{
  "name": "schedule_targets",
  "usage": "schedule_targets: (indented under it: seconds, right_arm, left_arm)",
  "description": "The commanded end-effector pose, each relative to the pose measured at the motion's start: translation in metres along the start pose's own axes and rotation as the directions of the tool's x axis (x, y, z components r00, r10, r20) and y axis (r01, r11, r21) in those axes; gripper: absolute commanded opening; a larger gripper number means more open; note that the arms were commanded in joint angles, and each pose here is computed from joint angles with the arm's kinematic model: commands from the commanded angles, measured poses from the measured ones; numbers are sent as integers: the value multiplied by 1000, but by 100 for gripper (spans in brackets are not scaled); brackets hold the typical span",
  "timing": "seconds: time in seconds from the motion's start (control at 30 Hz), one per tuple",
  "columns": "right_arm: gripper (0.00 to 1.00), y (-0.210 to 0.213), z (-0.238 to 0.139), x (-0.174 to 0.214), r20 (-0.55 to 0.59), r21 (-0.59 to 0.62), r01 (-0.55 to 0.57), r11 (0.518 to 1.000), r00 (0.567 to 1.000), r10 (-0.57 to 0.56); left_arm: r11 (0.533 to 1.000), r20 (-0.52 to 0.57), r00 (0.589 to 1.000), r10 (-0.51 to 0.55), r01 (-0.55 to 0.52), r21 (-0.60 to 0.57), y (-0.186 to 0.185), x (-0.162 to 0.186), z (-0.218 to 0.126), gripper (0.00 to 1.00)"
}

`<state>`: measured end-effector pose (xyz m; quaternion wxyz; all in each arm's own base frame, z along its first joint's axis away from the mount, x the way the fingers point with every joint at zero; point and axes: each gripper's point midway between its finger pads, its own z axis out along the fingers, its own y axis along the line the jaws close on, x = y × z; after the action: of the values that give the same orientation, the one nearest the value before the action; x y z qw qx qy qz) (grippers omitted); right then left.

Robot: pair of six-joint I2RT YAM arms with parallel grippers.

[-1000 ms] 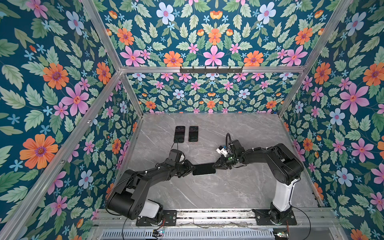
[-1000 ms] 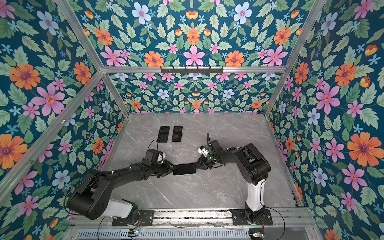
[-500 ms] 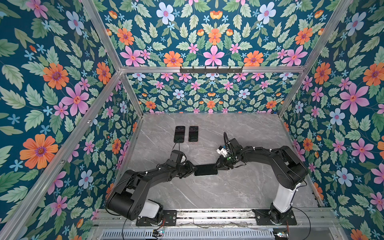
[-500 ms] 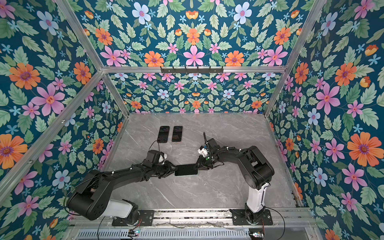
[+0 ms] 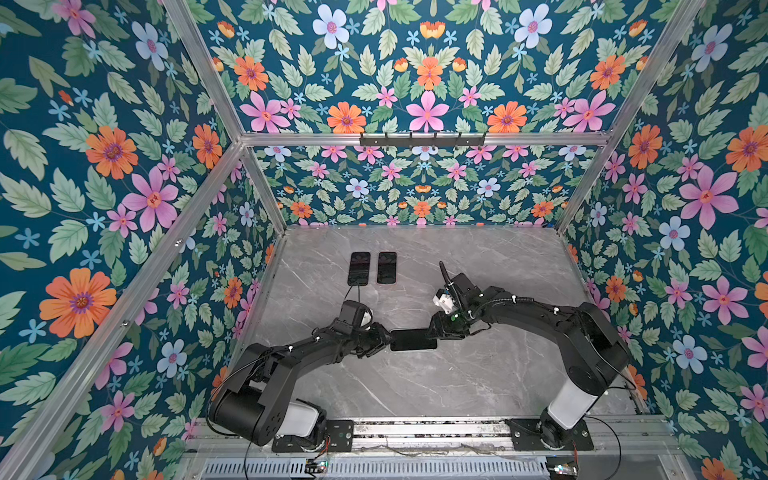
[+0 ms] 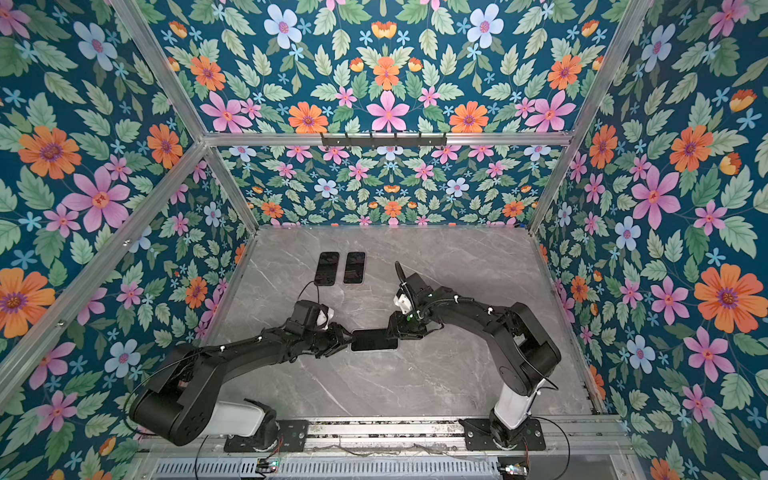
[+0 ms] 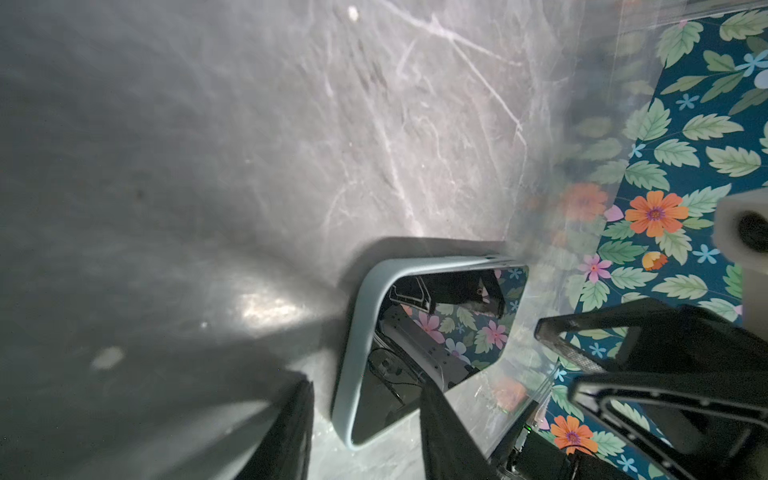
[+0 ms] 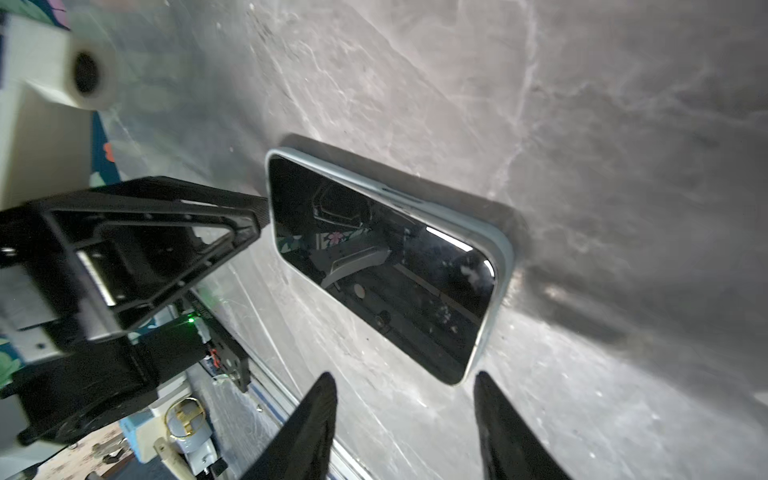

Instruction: Put the phone into the phone case

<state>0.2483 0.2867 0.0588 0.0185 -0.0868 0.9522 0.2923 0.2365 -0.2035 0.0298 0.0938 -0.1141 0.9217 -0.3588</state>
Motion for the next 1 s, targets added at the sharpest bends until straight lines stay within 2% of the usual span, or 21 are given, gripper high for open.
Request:
schedule_targets:
  seconds: [0.0,0.1,0.23,0.5,0.7,0.87,0.97]
  right_arm:
    - [46,-22,-2,12,27,114,-71,991,997,68]
    - [34,-20,-6,13,82,94,-95,991,993,88]
    - [29,-19,-2,10,103,86,-105,991,990,96]
    - [27,-12,4,4,107,49,-105,993,989,99]
    - [21,-21,17,9,60,73,-119,990,992,115]
    - [19,-20,12,10,55,87,-111,990,993,107]
    - [19,-26,2,10,81,143,-108,984,992,97]
  left_arm:
    - [999,-43,999,26,-27,-21,3,12,1,46]
    - [999,-39,998,52,-53,-13,1,15,0,46]
    - [998,-53,997,57,-58,-9,1,18,4,45]
    - [998,-65,996,67,-67,4,-3,17,10,41]
    - [998,-69,995,69,-69,-5,-1,17,10,41]
    - [998,-65,996,69,-70,-10,0,16,10,40]
    - [997,-62,996,68,-70,-15,1,17,9,41]
